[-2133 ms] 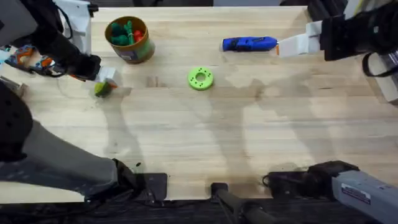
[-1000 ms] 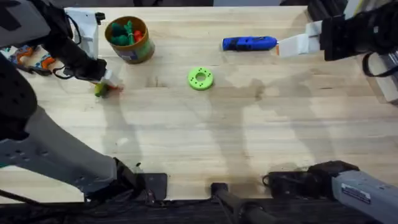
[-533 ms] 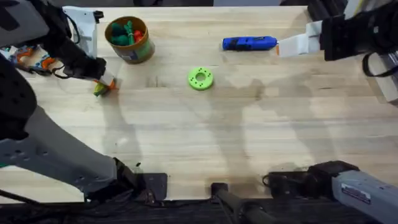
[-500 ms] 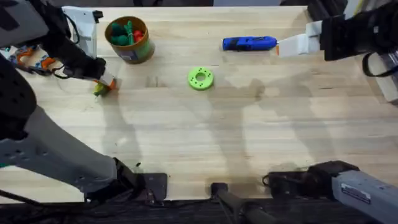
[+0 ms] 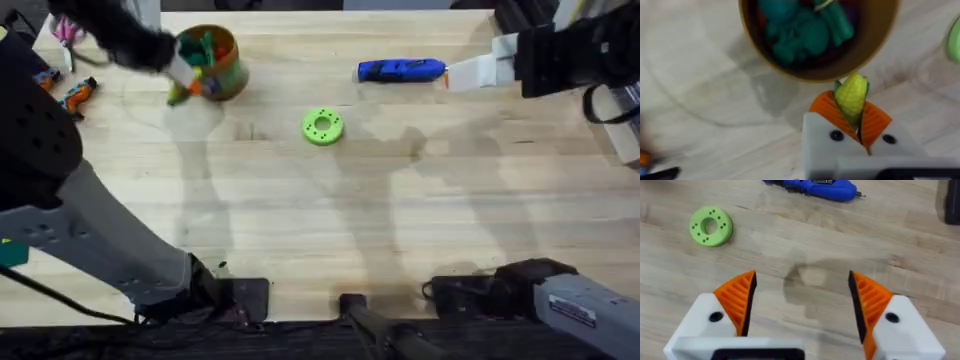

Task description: Pick up the gripper from the table and insert it into the empty holder that is missing its gripper. Then pick up a screw, insert it into the mounting hole, and use the screwdriver to tighten it. Finally, clean up the table by picking up the vegetable and placing it into the bucket.

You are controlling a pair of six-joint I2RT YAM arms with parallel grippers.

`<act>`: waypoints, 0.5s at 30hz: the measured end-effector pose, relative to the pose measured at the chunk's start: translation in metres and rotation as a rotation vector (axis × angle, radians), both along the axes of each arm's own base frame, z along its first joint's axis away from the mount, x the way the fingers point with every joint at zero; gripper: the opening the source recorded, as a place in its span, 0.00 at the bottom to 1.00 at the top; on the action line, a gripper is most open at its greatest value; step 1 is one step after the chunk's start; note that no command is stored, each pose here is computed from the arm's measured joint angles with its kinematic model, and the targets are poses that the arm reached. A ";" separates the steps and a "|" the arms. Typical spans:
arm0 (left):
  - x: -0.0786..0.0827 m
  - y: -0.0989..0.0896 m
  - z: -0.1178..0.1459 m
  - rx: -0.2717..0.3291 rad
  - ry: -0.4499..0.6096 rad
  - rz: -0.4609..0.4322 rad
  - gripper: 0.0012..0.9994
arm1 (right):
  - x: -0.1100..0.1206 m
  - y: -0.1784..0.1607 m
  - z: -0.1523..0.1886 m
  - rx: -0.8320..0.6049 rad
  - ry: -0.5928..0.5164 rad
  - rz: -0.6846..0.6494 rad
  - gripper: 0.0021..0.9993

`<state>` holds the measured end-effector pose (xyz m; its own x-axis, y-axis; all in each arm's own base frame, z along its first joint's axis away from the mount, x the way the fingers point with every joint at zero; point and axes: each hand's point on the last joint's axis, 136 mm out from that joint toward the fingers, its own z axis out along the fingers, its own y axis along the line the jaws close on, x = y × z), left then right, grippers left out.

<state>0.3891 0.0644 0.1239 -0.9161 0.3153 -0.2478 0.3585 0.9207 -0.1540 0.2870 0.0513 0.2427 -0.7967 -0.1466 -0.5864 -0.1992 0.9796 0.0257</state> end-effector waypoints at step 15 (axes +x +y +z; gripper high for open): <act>0.080 -0.021 0.059 0.027 -0.327 0.005 0.02 | 0.000 0.000 0.000 0.000 0.000 0.000 0.99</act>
<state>0.4693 0.0430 0.1829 -0.7907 0.3215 -0.5210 0.3807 0.9247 -0.0072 0.2870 0.0513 0.2427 -0.7966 -0.1466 -0.5865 -0.1992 0.9796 0.0256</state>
